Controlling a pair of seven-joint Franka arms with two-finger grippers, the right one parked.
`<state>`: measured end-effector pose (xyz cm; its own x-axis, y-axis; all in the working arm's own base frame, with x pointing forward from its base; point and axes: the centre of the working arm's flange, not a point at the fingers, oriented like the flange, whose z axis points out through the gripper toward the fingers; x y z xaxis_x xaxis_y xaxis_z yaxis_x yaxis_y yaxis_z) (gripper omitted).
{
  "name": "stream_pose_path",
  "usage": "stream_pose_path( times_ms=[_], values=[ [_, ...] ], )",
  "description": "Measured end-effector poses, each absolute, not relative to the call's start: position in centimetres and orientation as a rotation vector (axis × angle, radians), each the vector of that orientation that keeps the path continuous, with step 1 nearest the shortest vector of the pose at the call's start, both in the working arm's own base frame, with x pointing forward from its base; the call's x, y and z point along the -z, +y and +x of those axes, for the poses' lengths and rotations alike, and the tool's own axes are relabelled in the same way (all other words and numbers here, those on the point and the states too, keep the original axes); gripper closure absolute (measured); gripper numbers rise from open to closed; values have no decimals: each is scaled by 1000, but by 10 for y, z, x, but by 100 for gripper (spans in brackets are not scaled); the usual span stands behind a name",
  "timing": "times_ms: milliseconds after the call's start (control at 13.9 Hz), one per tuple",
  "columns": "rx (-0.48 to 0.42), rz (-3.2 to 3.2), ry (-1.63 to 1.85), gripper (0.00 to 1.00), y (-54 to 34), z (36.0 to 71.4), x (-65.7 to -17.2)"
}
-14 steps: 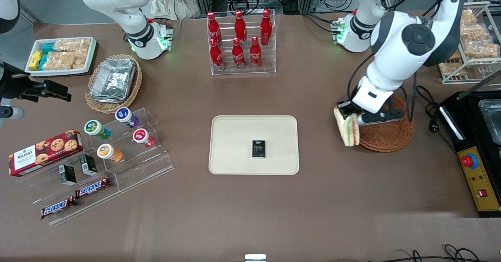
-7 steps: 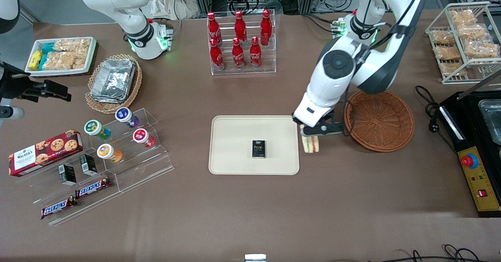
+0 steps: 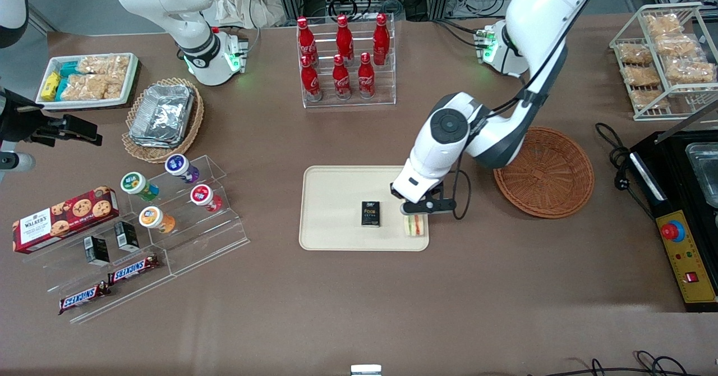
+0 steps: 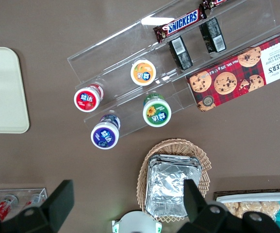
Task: Place sandwich from basket to tray
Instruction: 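Lift the sandwich and carry it toward the white tray, then lower the sandwich onto the tray beside the black box, open gripper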
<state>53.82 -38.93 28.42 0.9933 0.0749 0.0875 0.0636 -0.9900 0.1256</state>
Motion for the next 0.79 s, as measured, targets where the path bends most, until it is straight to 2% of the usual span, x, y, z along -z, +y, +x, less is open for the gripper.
stream_pose_path(
  times_ms=[287,646,790],
  values=[
    [-180,3041,-2,80,-394,525,-233],
    [-200,3054,-17,81,-386,527,-227],
    [-202,3056,-13,67,-384,529,-227]
  ],
)
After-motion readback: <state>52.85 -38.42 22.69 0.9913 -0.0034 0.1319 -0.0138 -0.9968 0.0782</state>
